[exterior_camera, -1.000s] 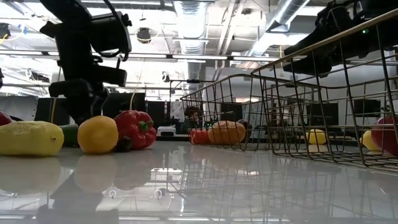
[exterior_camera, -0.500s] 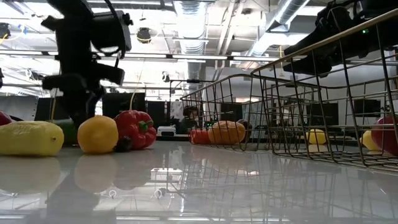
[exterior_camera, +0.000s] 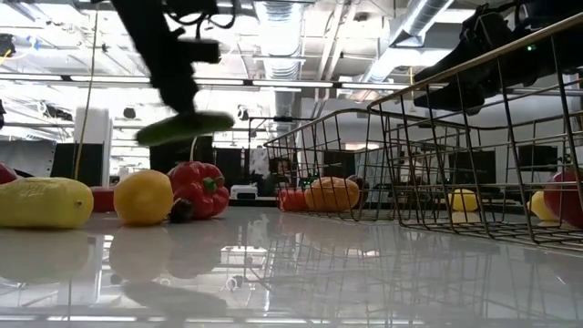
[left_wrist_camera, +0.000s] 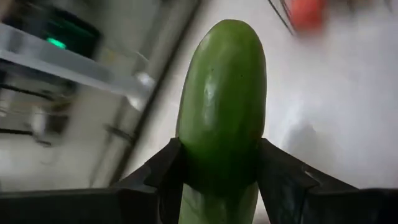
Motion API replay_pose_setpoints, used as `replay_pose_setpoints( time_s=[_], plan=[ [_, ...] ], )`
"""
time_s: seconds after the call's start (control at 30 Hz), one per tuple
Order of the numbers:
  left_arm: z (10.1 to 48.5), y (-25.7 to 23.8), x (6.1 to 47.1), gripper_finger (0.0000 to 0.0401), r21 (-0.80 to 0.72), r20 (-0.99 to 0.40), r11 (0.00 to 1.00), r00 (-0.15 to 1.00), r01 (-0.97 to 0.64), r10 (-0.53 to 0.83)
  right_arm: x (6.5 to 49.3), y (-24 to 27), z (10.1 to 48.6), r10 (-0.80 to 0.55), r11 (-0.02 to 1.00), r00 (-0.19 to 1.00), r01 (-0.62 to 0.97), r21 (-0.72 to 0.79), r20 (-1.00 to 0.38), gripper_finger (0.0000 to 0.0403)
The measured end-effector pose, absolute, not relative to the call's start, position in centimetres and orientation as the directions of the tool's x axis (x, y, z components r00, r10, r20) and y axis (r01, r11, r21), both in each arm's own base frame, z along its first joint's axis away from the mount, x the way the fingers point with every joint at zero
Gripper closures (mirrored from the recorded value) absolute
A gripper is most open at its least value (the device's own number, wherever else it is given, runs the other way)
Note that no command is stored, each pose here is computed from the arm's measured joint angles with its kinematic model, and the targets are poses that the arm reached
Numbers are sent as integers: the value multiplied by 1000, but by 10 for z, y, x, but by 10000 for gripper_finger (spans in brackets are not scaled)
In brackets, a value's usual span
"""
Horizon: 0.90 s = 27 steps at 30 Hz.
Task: Sort produce into baskets
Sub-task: Put the cucumber into the left wire basket
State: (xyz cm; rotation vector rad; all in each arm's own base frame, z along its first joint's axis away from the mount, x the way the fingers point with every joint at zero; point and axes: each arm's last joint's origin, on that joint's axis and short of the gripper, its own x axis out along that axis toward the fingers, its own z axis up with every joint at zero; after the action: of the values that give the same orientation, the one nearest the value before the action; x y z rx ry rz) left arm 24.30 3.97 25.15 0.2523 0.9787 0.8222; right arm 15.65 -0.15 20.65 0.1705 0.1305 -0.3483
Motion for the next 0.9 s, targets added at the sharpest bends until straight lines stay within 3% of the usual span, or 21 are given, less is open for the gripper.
replay_pose_setpoints(
  time_s=[0.17,0.43,0.67,0.9],
  plan=[
    [269,46,268,248,499,-440,651,481,-572,759,158,-1,206,-327,926,932,349,144,-153,17],
    [294,62,286,246,379,-148,779,799,-499,583,160,-1,206,-327,926,932,349,143,-155,17],
    [297,87,289,235,238,-68,857,872,-457,484,160,-1,205,-323,927,934,345,148,-155,17],
    [259,101,318,234,173,-90,891,894,-419,438,159,-1,206,-321,927,934,344,151,-153,17]
  ],
)
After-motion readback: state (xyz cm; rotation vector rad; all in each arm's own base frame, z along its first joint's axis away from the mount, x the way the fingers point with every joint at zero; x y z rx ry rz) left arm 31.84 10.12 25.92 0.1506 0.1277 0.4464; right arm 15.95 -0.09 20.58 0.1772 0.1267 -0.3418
